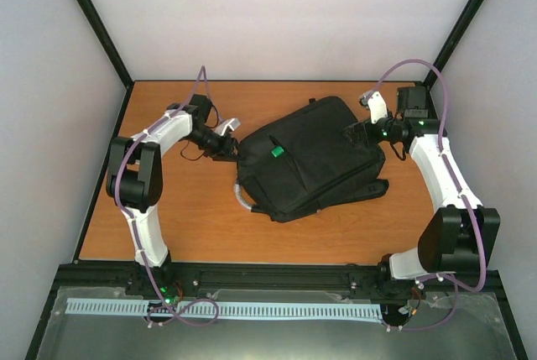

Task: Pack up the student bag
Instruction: Place the stationery in the student bag.

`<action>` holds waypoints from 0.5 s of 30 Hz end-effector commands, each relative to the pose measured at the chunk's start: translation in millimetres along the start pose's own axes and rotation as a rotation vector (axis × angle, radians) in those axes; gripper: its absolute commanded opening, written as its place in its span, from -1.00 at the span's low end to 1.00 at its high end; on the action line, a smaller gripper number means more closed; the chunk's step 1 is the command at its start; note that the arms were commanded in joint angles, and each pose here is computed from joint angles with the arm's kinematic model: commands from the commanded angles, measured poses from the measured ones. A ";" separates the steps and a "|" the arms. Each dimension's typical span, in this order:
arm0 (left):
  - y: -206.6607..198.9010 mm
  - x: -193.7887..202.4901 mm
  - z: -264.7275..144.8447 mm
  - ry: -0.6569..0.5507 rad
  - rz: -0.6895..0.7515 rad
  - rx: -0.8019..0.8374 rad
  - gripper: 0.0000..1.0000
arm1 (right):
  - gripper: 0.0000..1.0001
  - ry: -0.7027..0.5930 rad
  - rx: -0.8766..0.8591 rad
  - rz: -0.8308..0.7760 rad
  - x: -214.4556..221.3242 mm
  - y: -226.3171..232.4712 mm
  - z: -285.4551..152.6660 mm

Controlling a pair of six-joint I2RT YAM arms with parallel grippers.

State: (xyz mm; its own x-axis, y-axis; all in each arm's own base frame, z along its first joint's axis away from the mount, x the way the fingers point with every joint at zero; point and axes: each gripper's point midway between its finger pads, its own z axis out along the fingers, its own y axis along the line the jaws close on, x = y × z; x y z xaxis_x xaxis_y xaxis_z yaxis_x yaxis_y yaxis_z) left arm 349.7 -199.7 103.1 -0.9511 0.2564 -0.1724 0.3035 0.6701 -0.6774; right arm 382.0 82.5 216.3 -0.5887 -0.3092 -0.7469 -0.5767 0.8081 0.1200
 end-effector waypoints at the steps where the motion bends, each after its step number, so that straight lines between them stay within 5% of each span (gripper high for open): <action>1: -14.1 0.8 3.6 0.008 0.017 0.092 -0.32 | 0.96 -0.048 -0.017 0.008 -7.2 6.9 -9.0; 6: -20.0 -1.0 -1.6 -0.003 0.048 0.099 -0.77 | 0.93 -0.044 -0.046 0.033 -5.3 8.0 -2.4; 8: -16.2 0.4 -0.8 0.001 0.045 0.078 -0.78 | 0.92 -0.048 -0.054 0.039 -8.2 8.8 -0.3; 12: 5.0 6.6 2.0 0.016 0.007 -0.034 -0.17 | 0.92 -0.051 -0.067 0.026 -12.5 12.6 2.4; 15: 20.9 11.3 5.8 0.028 -0.025 -0.106 -0.03 | 0.92 -0.052 -0.073 0.024 -12.4 14.9 3.2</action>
State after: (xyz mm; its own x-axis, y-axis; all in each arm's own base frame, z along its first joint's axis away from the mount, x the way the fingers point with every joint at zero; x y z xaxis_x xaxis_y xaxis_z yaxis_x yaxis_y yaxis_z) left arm 344.3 -197.2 92.2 -0.9522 0.2680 -0.1467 0.2952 0.6834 -0.6677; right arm 379.3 93.0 219.3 -0.5930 -0.2698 -0.7586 -0.5853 0.7914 0.1761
